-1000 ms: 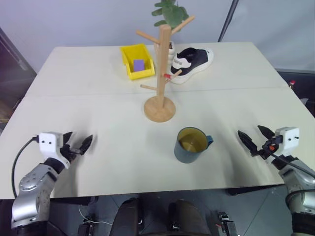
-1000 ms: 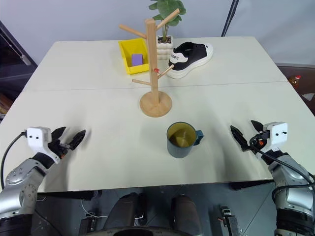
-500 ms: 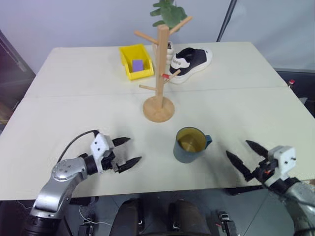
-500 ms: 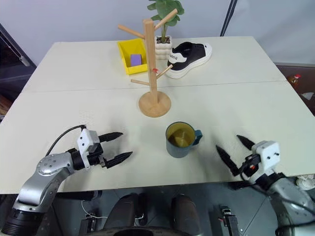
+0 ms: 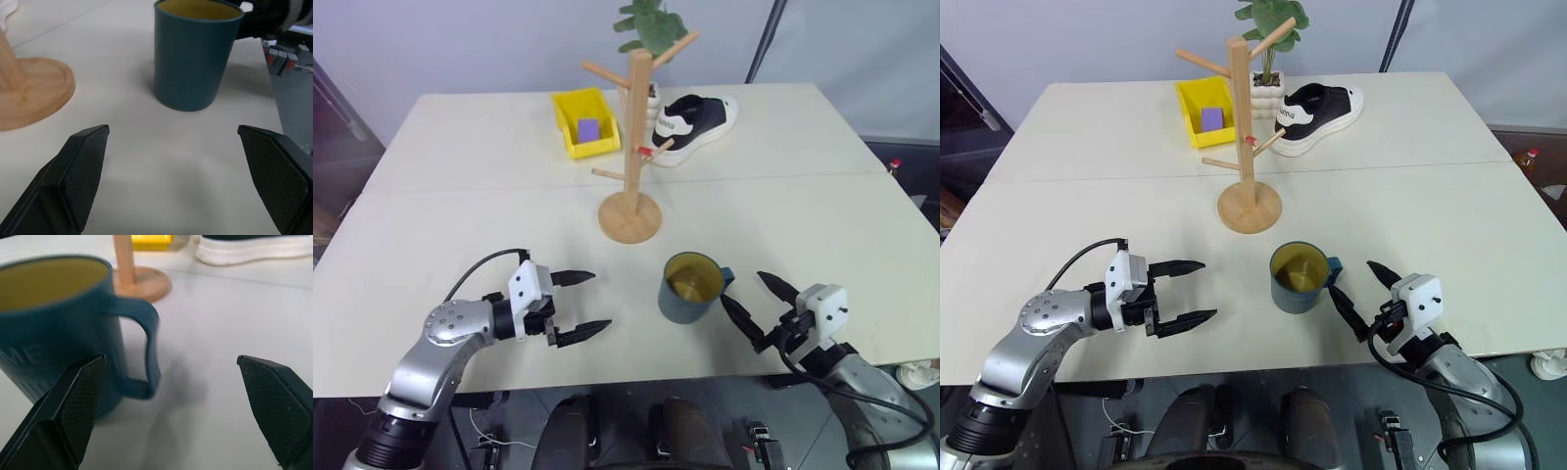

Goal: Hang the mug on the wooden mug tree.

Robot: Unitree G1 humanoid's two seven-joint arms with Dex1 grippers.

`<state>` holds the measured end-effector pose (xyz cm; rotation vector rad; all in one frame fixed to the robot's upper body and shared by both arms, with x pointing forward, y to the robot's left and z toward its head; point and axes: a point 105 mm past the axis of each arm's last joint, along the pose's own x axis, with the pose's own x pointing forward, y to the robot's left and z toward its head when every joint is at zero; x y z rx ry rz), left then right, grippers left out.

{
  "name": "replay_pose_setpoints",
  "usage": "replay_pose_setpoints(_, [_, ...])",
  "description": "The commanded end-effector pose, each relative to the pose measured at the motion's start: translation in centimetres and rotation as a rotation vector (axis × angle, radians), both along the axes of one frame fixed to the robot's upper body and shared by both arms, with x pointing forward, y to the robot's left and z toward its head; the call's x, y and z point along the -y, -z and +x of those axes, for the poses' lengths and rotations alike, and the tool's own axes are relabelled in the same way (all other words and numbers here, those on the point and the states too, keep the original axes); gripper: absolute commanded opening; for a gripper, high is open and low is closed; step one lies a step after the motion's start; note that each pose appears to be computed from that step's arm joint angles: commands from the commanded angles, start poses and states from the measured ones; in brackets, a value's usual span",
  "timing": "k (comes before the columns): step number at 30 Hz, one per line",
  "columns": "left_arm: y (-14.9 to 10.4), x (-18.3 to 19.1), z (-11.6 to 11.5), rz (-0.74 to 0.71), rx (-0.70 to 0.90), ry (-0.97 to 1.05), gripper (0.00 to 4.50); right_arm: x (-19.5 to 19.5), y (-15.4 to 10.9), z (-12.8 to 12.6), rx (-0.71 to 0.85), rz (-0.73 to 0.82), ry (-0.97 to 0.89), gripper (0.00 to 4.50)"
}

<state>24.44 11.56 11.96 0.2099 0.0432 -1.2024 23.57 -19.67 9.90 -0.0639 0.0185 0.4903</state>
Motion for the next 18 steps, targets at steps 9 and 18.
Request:
replay_pose_setpoints(9, [-1.0,0.0,-0.4,-0.009,0.040,0.004,4.50,-1.5,-1.1,1.7,0.071,0.003,-0.036,4.45])
replay_pose_setpoints(18, [-1.2,-0.4,0.0,-0.005,0.057,-0.010,4.50,-2.6,-0.4,2.5,0.067,0.025,-0.069,4.45])
